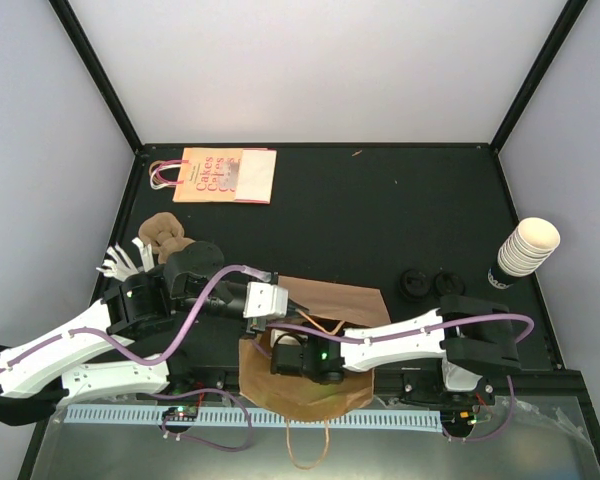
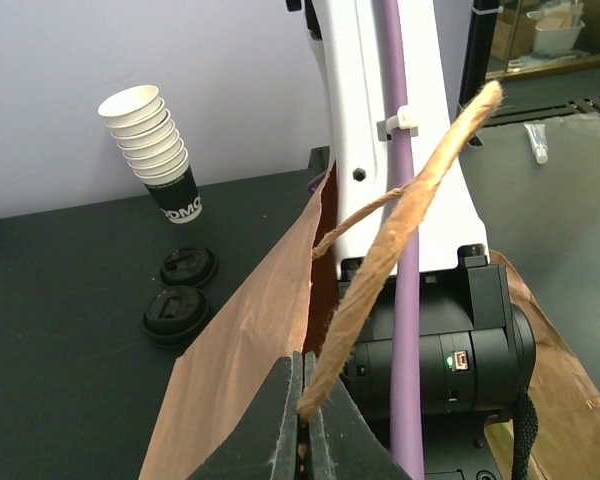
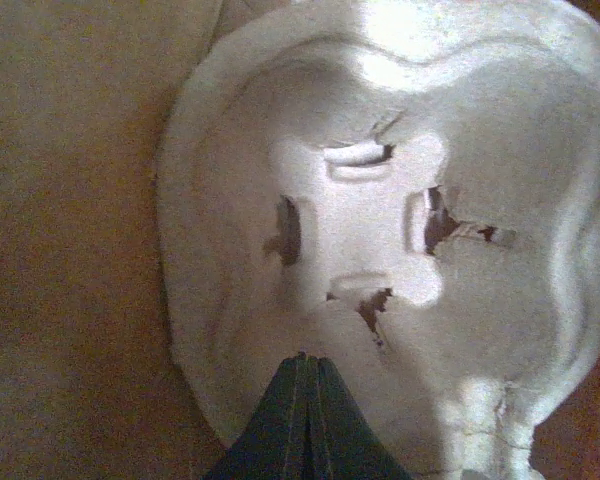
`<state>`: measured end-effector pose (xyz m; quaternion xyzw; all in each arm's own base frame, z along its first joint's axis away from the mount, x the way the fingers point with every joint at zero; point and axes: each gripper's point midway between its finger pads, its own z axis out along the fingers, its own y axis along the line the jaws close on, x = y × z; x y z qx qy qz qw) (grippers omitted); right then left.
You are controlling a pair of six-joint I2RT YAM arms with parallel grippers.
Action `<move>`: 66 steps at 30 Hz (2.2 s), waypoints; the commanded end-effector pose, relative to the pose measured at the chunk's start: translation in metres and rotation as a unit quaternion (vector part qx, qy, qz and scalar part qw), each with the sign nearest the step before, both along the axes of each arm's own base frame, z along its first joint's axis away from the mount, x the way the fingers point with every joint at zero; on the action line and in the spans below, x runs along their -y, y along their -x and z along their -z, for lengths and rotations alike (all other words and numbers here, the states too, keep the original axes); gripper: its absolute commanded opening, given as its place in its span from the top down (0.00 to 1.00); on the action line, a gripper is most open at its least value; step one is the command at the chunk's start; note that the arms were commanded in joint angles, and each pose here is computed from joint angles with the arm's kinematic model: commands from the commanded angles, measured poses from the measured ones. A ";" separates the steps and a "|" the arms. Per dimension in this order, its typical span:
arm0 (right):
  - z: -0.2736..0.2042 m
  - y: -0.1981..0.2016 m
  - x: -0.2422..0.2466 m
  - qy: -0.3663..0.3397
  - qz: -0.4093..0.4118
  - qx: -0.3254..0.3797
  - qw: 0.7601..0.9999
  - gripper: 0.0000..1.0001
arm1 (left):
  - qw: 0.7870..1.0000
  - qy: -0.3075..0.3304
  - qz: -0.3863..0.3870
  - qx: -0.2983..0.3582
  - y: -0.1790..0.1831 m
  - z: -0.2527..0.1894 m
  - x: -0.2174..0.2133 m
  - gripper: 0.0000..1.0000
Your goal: Pack the takeout coffee
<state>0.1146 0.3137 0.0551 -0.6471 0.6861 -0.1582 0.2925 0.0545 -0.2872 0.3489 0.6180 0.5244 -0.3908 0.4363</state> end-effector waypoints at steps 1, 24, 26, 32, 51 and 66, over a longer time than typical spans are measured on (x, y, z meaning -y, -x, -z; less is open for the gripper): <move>-0.021 -0.001 -0.008 -0.040 -0.001 -0.005 0.999 0.99 | 1.000 0.017 -0.005 0.002 -0.001 -0.012 0.004 0.99; -0.066 0.017 -0.013 -0.078 -0.008 -0.007 0.997 0.99 | 1.000 0.009 -0.025 0.006 -0.010 -0.010 0.007 0.98; -0.070 0.019 -0.014 -0.081 -0.010 -0.007 0.997 0.99 | 1.000 0.009 -0.025 0.006 -0.010 -0.011 0.007 0.98; -0.085 0.022 -0.013 -0.093 -0.013 -0.007 0.996 0.99 | 1.000 0.008 -0.028 0.006 -0.011 -0.010 0.007 0.98; -0.156 0.021 -0.010 -0.169 -0.026 0.015 0.985 0.98 | 0.996 -0.001 -0.086 0.016 -0.034 -0.014 0.009 0.98; -0.237 0.014 -0.005 -0.250 -0.062 0.039 0.965 0.98 | 0.983 -0.030 -0.179 0.008 -0.067 -0.012 0.003 0.99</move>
